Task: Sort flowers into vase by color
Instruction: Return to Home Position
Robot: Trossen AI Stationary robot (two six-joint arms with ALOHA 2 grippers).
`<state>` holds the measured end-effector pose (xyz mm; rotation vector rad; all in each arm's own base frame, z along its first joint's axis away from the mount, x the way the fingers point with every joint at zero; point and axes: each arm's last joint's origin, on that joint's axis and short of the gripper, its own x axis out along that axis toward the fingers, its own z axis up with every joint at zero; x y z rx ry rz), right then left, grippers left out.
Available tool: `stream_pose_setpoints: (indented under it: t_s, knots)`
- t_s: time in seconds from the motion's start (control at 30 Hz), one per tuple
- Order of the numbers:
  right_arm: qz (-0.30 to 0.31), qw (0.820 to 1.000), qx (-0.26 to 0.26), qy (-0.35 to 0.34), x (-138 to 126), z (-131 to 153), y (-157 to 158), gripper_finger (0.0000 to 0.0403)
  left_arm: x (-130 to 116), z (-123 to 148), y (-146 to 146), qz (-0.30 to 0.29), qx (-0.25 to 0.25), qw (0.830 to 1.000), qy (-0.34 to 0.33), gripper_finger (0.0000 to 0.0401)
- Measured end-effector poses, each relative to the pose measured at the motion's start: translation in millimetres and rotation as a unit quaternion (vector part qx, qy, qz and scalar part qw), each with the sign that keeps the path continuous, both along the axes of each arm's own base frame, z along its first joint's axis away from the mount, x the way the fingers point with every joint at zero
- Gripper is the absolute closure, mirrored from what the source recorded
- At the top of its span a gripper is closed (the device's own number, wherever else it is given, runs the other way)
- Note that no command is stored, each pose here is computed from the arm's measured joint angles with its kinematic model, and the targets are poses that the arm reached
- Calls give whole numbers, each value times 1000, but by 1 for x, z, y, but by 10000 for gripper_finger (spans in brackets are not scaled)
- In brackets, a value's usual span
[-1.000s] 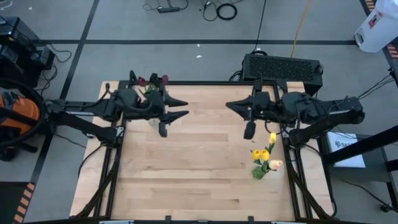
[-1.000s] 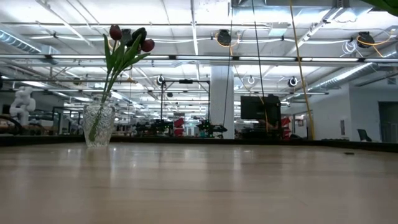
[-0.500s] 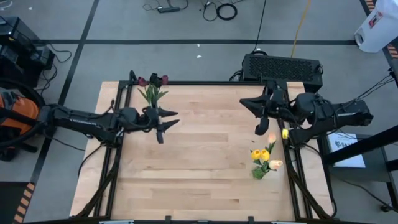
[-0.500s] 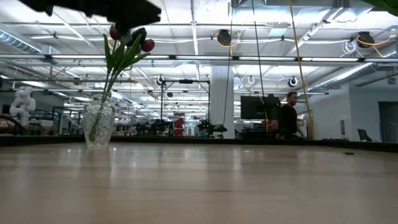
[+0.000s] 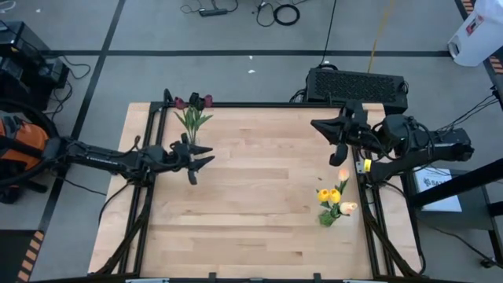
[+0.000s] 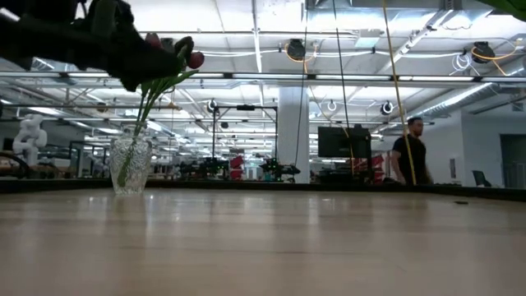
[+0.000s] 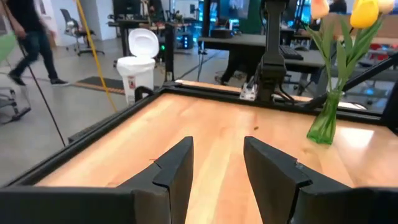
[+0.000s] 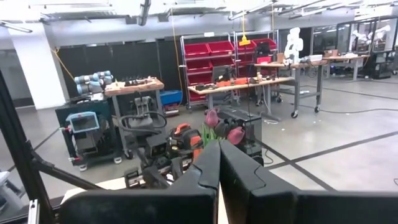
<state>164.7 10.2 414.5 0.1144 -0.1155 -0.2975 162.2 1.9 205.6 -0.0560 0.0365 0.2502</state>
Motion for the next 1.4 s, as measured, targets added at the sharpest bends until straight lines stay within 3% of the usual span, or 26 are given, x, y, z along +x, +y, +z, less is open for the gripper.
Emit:
stream_pose_setpoints:
  t_s: [0.23, 0.37, 0.67, 1.1, 1.23, 1.4]
  knots:
    - [0, 1000, 0, -1, -1, 0, 0, 403, -20, -22, 1, -1, -3, 1000, -28, 250]
    - [-3, 1000, 1, -1, -1, 0, 0, 403, -30, -31, -1, -35, -3, 997, -65, 251]
    - [-3, 1000, 2, -9, -6, 3, -1, 403, -40, -20, 1, -46, 23, 992, -112, 250]
    - [1, 999, 18, 38, -15, -7, -2, 403, -58, -12, 2, -57, -5, 985, -160, 250]
    - [2, 999, 20, 45, -17, -20, -2, 403, -64, -11, 2, -59, -11, 983, -174, 250]
    - [4, 999, 37, -6, -24, -52, -3, 403, -69, -12, 2, -62, -14, 982, -175, 250]
